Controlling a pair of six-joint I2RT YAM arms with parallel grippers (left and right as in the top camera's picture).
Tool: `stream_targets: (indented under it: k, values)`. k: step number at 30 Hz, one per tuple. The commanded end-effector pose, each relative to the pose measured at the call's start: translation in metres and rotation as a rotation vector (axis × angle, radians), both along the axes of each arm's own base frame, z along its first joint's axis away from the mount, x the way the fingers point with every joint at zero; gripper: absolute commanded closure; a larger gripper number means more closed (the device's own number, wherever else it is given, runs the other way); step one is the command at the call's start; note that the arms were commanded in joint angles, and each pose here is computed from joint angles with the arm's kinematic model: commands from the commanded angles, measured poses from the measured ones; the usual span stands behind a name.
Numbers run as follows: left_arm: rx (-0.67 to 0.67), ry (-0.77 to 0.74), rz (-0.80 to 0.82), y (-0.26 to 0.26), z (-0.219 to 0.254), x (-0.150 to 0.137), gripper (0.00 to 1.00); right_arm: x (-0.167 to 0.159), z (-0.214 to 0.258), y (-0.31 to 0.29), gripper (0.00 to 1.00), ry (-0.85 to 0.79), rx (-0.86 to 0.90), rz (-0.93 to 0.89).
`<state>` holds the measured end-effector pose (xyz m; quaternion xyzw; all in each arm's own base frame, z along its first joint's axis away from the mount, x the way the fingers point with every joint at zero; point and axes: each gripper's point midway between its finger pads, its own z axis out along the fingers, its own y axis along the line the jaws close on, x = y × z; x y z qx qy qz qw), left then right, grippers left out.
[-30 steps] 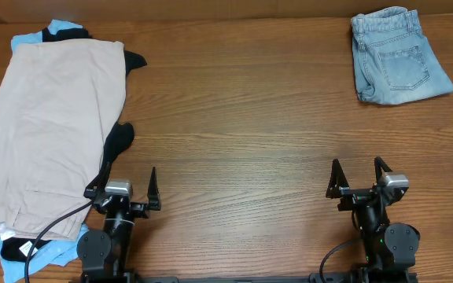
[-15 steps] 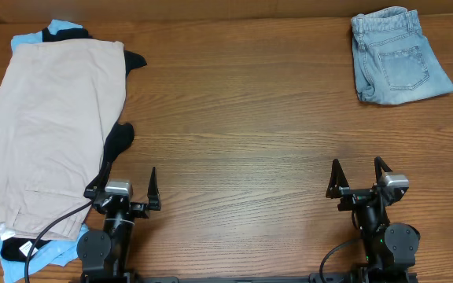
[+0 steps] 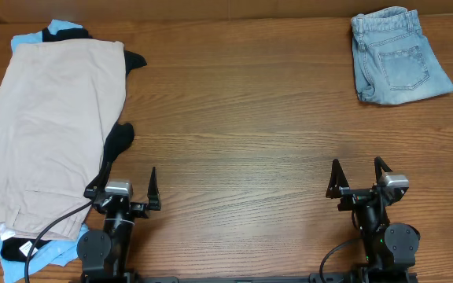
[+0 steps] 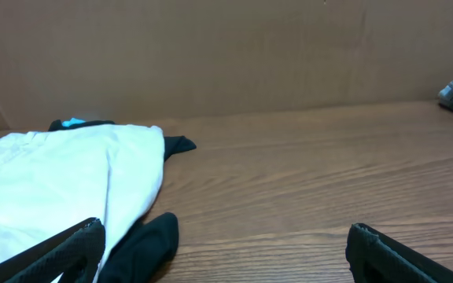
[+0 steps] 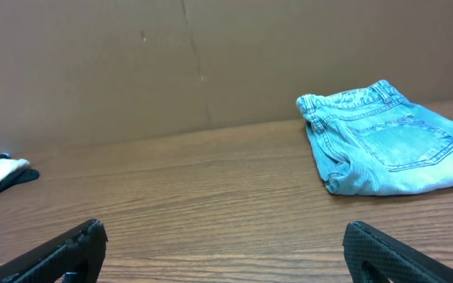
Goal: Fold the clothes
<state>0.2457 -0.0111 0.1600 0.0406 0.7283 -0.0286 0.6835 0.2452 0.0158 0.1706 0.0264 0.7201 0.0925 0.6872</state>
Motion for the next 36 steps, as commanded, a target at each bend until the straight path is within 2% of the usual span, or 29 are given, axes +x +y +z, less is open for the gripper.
stream_targets:
  k: [1,36]
  values:
    - [-0.013,-0.013,0.001,0.0,0.003,0.0,0.0,0.0,0.001,0.0,0.0,-0.012,-0.008,-0.004]
    - [-0.009,-0.067,0.0,0.0,0.016,0.0,0.0,0.0,0.009,0.0,0.0,-0.046,-0.008,0.0]
